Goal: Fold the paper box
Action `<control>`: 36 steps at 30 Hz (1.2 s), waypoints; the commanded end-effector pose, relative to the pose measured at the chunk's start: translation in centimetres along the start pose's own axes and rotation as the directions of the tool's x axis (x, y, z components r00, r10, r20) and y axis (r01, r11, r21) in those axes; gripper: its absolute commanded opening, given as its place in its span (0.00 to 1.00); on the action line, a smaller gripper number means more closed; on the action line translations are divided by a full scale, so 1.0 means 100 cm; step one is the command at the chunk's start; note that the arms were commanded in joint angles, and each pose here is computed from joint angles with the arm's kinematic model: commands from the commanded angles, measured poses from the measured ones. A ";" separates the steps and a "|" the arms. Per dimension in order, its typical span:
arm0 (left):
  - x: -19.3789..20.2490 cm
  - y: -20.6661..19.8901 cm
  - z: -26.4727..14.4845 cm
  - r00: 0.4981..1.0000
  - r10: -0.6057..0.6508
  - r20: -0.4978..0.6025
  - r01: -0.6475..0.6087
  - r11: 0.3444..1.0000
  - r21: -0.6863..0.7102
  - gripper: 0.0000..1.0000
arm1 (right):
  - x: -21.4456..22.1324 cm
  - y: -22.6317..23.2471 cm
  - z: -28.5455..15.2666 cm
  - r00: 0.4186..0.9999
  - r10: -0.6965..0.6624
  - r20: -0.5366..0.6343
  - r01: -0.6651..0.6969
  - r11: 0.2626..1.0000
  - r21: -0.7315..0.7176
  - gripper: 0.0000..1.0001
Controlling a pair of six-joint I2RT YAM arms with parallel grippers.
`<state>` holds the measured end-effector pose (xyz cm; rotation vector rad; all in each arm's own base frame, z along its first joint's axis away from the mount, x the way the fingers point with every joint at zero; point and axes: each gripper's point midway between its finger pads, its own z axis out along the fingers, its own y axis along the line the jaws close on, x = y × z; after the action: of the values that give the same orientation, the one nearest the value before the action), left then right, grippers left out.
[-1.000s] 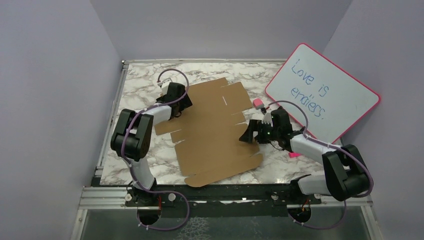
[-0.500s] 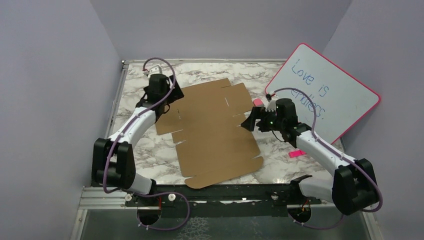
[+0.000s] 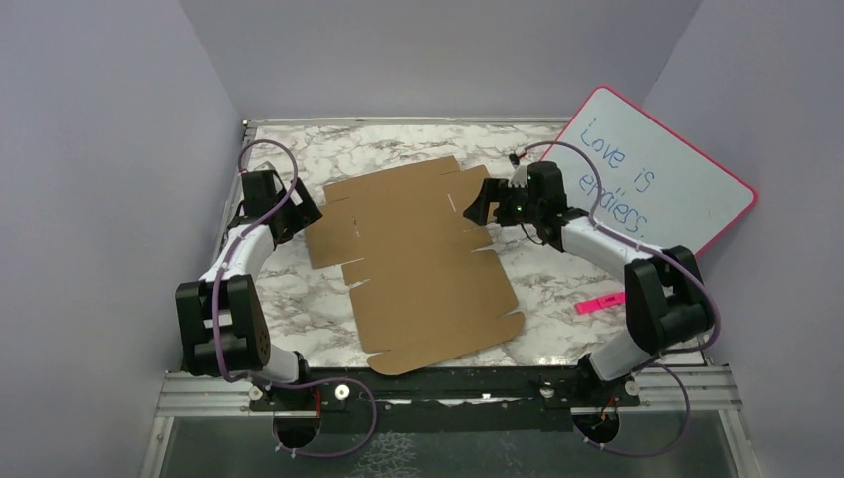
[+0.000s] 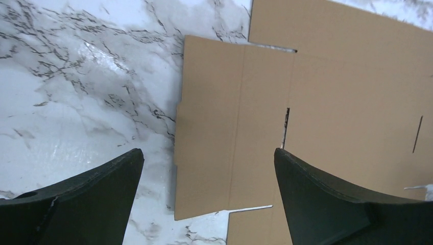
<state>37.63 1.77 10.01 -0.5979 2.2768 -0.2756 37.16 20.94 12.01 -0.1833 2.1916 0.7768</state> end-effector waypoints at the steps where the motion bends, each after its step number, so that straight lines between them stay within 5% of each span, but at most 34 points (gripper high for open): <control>1: 0.017 -0.003 0.010 0.995 0.056 -0.084 -0.052 0.997 0.052 0.99 | -0.038 -0.007 0.029 0.995 -0.031 0.097 0.028 0.999 0.037 1.00; 9: 0.025 0.001 0.019 0.990 0.076 -0.121 -0.070 0.996 0.052 0.99 | -0.045 -0.052 0.071 0.991 0.006 0.131 -0.032 0.980 0.194 1.00; 20: 0.040 0.010 0.035 0.975 0.086 -0.207 -0.081 0.996 0.034 0.99 | -0.016 -0.043 0.105 0.998 0.057 0.021 -0.058 0.996 0.066 1.00; 36: 0.050 -0.004 0.038 0.961 0.099 -0.259 -0.068 0.990 0.128 0.98 | 0.056 -0.064 0.043 0.988 0.138 -0.074 -0.119 0.969 0.219 1.00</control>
<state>37.30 -0.35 4.06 -0.4572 2.5116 -0.4029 41.25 20.43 4.46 -0.0132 2.2715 0.6649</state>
